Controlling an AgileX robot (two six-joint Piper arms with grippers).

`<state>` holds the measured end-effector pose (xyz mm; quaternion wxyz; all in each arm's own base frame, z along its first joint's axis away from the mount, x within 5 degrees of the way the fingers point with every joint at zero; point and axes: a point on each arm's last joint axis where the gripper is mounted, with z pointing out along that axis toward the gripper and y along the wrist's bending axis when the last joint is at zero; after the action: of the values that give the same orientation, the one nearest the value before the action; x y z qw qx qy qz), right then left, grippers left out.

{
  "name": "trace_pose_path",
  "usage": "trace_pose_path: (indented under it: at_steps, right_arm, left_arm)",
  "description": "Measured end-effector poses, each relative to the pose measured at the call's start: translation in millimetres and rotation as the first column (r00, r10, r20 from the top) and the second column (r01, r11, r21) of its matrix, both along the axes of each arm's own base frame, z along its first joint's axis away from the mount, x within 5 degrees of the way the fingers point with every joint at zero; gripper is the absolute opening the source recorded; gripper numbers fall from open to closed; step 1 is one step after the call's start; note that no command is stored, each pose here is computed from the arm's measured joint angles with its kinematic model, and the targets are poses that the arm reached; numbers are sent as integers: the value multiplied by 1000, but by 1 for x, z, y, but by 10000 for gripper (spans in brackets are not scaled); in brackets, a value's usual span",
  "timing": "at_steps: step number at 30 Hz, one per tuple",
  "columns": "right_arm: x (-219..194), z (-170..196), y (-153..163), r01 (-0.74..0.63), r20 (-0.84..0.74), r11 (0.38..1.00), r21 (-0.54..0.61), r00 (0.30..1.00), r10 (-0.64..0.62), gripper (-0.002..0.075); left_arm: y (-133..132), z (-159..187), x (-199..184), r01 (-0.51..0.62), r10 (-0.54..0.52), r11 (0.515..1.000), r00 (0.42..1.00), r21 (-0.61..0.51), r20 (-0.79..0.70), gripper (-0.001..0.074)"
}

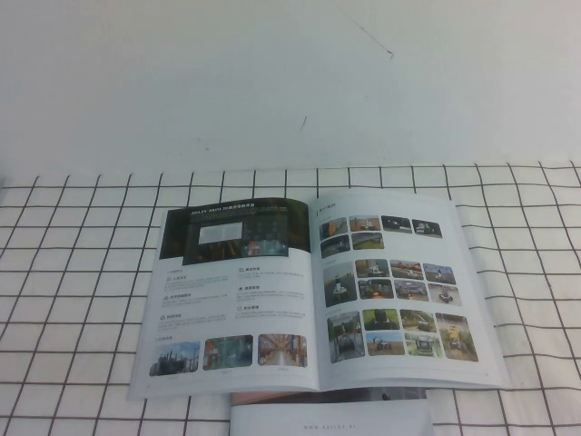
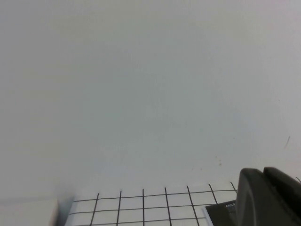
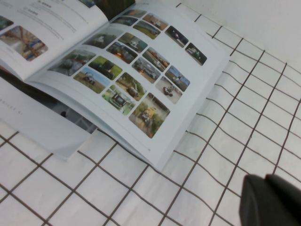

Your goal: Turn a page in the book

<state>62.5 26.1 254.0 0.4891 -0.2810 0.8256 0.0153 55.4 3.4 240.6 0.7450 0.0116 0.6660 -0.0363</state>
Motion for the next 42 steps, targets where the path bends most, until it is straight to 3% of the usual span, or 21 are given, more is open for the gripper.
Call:
trace_pose_path:
  at_steps: [6, 11, 18, 21, 26, 42]
  right_arm:
    - [0, 0, 0, 0, 0, 1000, 2, 1000, 0, -1]
    - [0, 0, 0, 0, 0, 1000, 2, 1000, 0, -1]
    - [0, 0, 0, 0, 0, 1000, 2, 1000, 0, -1]
    - [0, 0, 0, -1, 0, 1000, 4, 1000, 1, -1]
    - [0, 0, 1, -1, -1, 1000, 9, 1000, 1, -1]
    - [0, 0, 1, -2, -4, 1000, 9, 1000, 2, -1]
  left_arm:
    - [1, -6, -3, -2, 2, 1000, 1000, 16, 23, -2]
    - [-4, -11, -2, 24, -34, 987, 997, 161, 62, -2]
    - [-14, -30, -1, 126, -130, 982, 991, 141, 22, -2]
    - [-16, -43, 0, 142, -133, 988, 983, 66, -129, -2]
    - [-12, -65, -2, 53, -60, 998, 931, -29, -361, -2]
    - [-13, -67, -3, 71, -78, 997, 921, -32, -382, -2]
